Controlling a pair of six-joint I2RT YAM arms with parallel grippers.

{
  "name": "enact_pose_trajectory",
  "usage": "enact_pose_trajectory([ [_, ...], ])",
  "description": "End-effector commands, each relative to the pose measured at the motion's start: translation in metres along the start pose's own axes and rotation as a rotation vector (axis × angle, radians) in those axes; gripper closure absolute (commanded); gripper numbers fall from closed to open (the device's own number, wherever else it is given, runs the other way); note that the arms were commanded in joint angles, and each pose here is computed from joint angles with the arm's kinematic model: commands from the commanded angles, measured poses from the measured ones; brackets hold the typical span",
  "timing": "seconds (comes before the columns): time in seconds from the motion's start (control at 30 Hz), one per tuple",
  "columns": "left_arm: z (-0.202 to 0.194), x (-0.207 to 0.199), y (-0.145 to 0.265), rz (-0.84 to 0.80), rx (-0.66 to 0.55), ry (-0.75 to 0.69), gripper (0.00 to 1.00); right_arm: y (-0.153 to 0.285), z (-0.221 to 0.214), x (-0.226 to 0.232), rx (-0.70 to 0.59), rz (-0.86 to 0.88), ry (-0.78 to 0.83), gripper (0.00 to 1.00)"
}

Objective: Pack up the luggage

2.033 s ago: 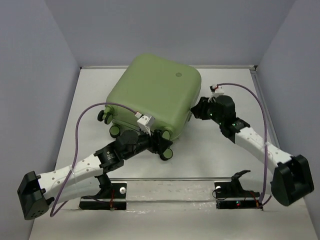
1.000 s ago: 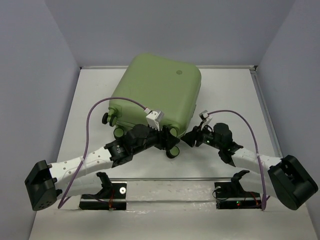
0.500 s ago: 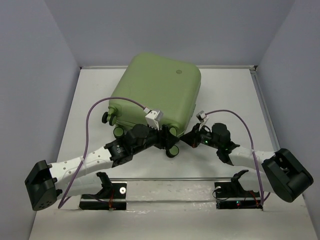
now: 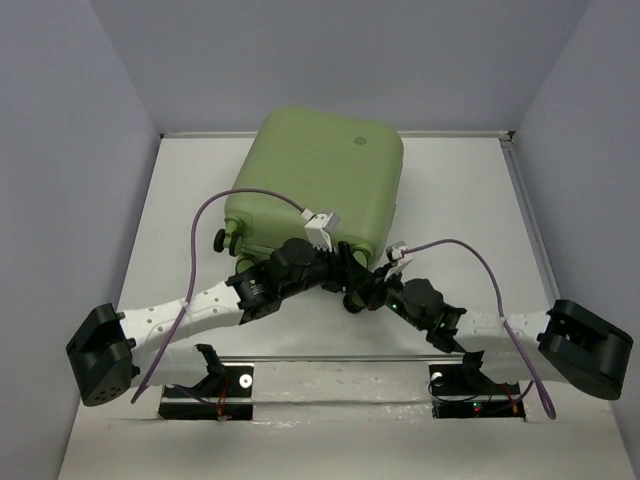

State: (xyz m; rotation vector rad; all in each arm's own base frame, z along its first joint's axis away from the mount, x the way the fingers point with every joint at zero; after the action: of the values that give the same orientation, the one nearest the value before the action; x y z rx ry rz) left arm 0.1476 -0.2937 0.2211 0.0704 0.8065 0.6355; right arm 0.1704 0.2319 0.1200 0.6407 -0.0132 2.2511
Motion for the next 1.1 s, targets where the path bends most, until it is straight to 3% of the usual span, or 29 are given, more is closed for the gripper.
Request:
enact_pose_trajectory([
  [0.0,0.096,-0.121,0.016,-0.501,-0.335,0.032,0.94,0.003,0.006,0.1,-0.018,0.351,-0.04,0.93],
  [0.17,0.115,-0.136,0.017,-0.508,-0.387,0.032,0.94,-0.001,-0.001,0.151,-0.035,0.418,-0.041,0.93],
  [0.33,0.115,-0.146,0.007,-0.543,-0.354,0.08,0.94,-0.018,-0.007,0.142,-0.146,0.334,-0.138,0.93],
  [0.37,0.112,-0.148,0.003,-0.545,-0.337,0.077,0.85,-0.018,-0.011,0.137,-0.172,0.33,-0.175,0.93],
  [0.4,0.11,-0.147,0.001,-0.548,-0.325,0.074,0.85,-0.017,-0.011,0.133,-0.19,0.321,-0.184,0.93],
  [0.43,0.107,-0.146,-0.002,-0.535,-0.296,0.056,0.57,-0.016,-0.01,0.129,-0.206,0.3,-0.213,0.93],
  [0.5,0.103,-0.139,-0.004,-0.47,-0.26,0.011,0.26,-0.009,-0.013,0.116,-0.211,0.25,-0.243,0.93],
  [0.53,0.096,-0.123,-0.009,-0.351,-0.218,-0.046,0.01,-0.002,-0.013,0.103,-0.222,0.197,-0.267,0.93],
  [0.6,0.095,-0.107,0.0,-0.233,-0.208,-0.1,0.01,0.004,-0.022,0.086,-0.187,0.118,-0.263,0.93],
  [0.63,0.091,-0.079,0.003,-0.062,-0.192,-0.118,0.01,0.011,-0.015,0.082,-0.204,0.097,-0.285,0.93],
  [0.9,0.112,0.033,0.131,0.462,-0.269,-0.132,0.01,0.029,-0.003,0.064,-0.173,-0.002,-0.188,0.93],
  [0.97,0.12,0.043,0.165,0.575,-0.341,-0.116,0.01,0.031,-0.003,0.065,-0.159,0.006,-0.179,0.93],
  [1.07,0.117,0.063,0.198,0.784,-0.359,-0.077,0.01,0.03,-0.007,0.066,-0.137,0.008,-0.174,0.93],
])
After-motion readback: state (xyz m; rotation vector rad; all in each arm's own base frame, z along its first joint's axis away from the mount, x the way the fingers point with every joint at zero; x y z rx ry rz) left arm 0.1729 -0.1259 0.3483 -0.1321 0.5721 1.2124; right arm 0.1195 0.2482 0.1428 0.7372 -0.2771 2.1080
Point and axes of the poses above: each gripper's point midway between its finger pads, its own y axis back along the fingers, its own x axis along the line the jaws close on, z = x × y, the point moved 6 cm from there along y, back along the fingers
